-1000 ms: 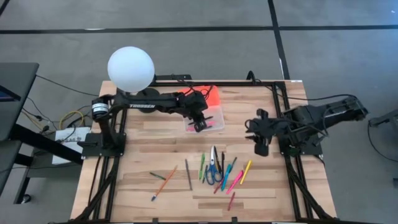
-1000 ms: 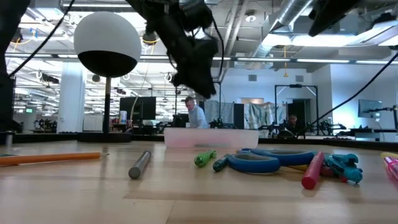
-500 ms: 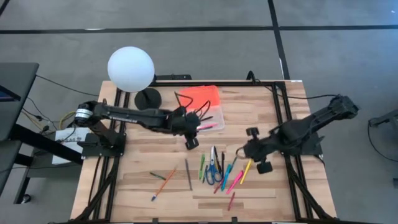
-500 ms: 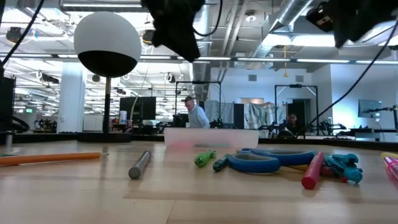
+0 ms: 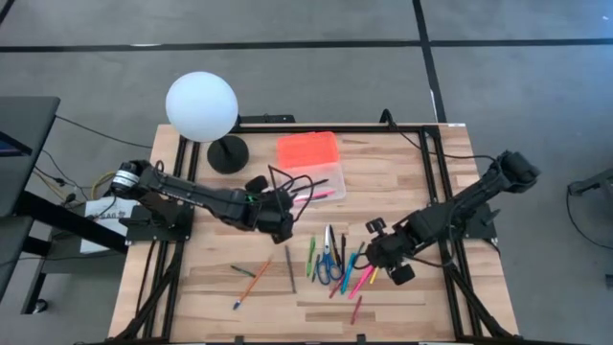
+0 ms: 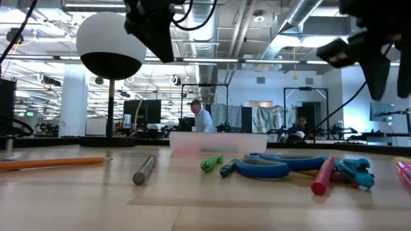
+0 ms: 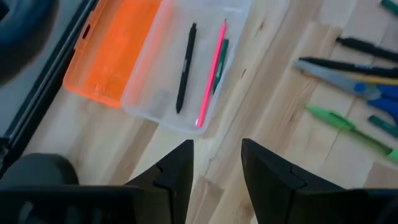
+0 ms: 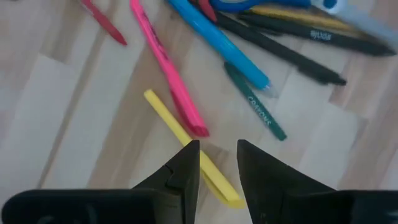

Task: Pick & place school supplies into a supply box
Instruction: Put the yellow pen into the supply box

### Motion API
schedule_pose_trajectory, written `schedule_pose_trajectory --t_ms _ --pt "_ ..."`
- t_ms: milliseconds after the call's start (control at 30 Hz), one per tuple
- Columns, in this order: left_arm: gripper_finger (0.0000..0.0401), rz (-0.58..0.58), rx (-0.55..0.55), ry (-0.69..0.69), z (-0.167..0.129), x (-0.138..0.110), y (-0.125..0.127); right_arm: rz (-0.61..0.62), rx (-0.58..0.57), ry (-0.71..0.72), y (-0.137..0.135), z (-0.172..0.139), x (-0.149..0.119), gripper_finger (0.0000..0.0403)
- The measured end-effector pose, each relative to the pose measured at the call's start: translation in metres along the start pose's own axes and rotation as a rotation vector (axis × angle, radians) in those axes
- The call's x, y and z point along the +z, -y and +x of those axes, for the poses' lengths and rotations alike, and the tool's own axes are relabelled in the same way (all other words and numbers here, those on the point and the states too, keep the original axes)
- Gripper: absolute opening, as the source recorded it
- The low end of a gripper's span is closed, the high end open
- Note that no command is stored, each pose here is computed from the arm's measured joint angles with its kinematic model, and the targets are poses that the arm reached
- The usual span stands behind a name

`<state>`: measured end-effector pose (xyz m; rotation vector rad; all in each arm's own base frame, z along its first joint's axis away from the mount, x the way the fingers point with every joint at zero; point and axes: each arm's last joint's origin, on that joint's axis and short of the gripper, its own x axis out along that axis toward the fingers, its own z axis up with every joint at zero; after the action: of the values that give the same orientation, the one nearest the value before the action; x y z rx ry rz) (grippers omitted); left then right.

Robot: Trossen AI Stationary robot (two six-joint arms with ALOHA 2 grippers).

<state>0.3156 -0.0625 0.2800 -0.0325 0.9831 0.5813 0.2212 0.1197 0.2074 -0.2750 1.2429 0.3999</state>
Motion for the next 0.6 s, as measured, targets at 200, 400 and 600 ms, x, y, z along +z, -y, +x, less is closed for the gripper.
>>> schedule_pose_trajectory --t_ms 200,400,600 --pt "0.013 0.027 0.031 -0.039 -0.003 -0.007 0.0 0.012 0.012 0.04 -0.006 0.014 -0.016 0.01" --pt "0.013 0.001 0.037 -0.038 -0.003 -0.007 -0.001 -0.022 0.02 0.01 -0.013 0.033 -0.03 0.0101" --pt "0.013 -0.027 0.042 -0.034 -0.003 -0.007 -0.001 -0.023 0.018 0.05 -0.012 0.042 -0.035 0.0101"
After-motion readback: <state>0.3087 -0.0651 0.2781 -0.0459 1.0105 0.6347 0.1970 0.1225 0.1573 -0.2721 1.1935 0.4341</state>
